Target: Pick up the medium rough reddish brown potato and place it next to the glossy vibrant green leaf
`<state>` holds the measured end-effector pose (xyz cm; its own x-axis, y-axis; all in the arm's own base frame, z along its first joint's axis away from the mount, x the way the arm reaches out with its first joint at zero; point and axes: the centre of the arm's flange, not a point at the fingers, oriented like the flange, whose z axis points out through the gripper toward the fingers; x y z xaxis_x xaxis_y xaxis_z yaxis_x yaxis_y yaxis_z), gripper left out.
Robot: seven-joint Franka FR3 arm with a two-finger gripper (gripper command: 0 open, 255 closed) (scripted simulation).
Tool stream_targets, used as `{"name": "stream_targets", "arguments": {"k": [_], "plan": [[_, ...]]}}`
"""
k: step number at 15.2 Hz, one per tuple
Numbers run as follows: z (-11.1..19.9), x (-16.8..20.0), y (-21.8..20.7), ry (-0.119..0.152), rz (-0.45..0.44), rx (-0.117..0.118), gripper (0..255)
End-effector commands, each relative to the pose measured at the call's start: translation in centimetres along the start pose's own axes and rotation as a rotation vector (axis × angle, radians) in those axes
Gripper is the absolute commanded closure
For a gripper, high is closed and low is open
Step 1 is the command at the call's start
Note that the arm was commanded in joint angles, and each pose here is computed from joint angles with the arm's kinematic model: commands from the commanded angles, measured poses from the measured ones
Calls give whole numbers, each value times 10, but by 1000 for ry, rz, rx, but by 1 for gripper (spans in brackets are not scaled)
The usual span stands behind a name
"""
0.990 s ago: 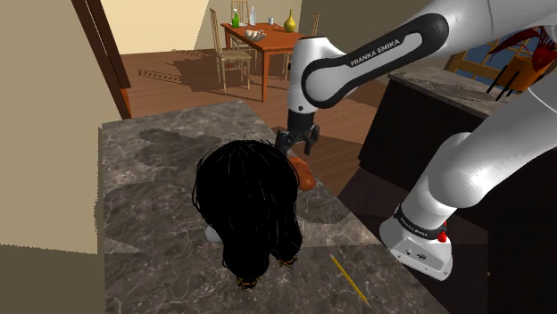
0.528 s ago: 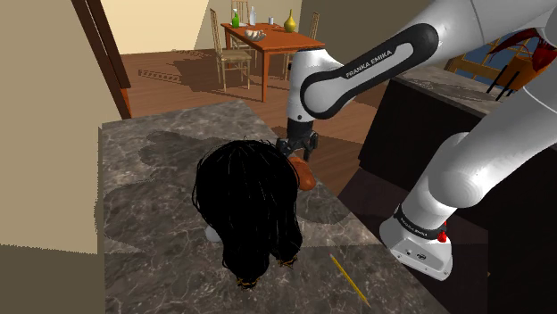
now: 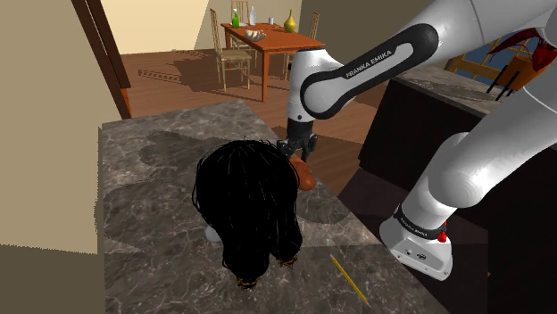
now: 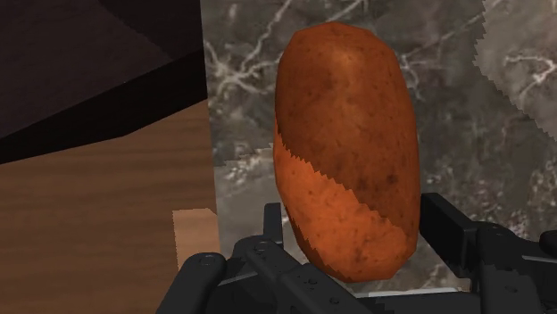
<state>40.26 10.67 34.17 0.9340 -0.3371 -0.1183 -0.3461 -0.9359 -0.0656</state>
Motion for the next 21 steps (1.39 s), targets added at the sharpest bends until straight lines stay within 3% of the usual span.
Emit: {"name": "stream_targets", "arguments": {"k": [1,6,21], "plan": [[0,0,0,-1,0,-1,255],[0,0,0,-1,0,0,255],[-78,-10,-5,-1,0,0,255]]}}
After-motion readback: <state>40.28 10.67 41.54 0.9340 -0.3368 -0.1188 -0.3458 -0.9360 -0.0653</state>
